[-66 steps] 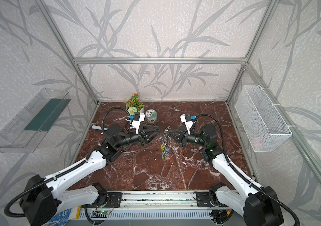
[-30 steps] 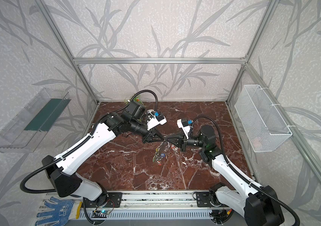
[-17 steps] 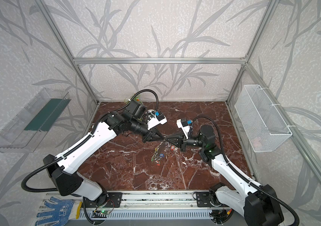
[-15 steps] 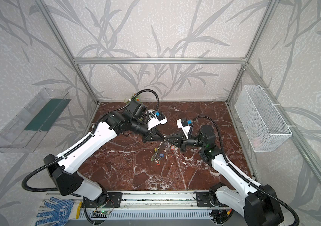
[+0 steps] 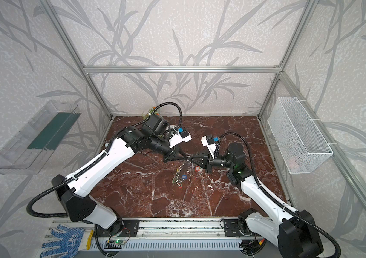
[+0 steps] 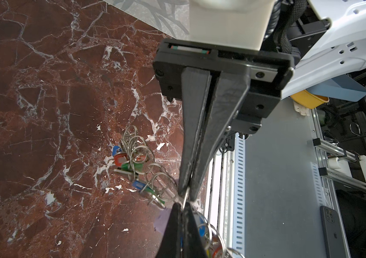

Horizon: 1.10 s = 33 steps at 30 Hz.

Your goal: Put the keys on the keyring

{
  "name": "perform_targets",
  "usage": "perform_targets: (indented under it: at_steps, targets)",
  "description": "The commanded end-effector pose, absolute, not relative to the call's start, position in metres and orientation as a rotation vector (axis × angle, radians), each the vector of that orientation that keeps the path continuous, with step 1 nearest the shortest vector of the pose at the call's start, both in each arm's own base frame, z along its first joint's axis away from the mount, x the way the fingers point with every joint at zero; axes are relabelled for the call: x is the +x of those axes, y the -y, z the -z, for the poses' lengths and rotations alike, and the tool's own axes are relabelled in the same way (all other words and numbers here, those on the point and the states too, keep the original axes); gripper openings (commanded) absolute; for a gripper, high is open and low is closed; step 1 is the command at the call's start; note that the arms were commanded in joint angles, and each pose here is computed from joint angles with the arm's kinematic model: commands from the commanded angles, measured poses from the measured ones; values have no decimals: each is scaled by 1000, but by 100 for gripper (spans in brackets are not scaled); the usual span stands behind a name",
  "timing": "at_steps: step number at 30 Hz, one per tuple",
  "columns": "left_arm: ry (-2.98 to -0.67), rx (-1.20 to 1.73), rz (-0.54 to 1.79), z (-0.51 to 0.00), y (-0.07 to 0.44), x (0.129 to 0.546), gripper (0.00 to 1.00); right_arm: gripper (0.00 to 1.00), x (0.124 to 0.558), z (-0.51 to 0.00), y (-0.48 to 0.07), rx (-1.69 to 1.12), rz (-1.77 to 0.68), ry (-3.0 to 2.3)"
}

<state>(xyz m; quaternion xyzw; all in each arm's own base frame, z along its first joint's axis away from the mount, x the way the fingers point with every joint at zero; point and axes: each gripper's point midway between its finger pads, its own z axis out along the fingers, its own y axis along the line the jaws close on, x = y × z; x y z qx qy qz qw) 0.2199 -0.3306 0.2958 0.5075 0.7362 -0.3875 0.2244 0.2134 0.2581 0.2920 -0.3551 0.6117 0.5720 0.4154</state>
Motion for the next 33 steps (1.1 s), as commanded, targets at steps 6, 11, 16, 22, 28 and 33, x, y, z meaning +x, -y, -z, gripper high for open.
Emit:
perform_targets:
  at_steps: [6,11,16,22,28,33]
  targets:
    - [-1871,1228,1053,-314,338,229,0,31,212,-311,-253,-882,-1374,-1483]
    - [-1778,1136,1090,-326,333,224,0,38,218,-320,-241,-808,-1348,-1483]
    - [-1657,1049,1132,-339,329,213,0,38,220,-321,-235,-766,-1341,-1489]
    - [-1519,963,1155,-350,327,204,0,39,220,-319,-239,-776,-1386,-1496]
    - [-1430,875,1179,-360,326,203,0,38,215,-322,-239,-785,-1429,-1474]
    - [-1352,803,1197,-368,323,204,0,37,212,-323,-239,-790,-1441,-1465]
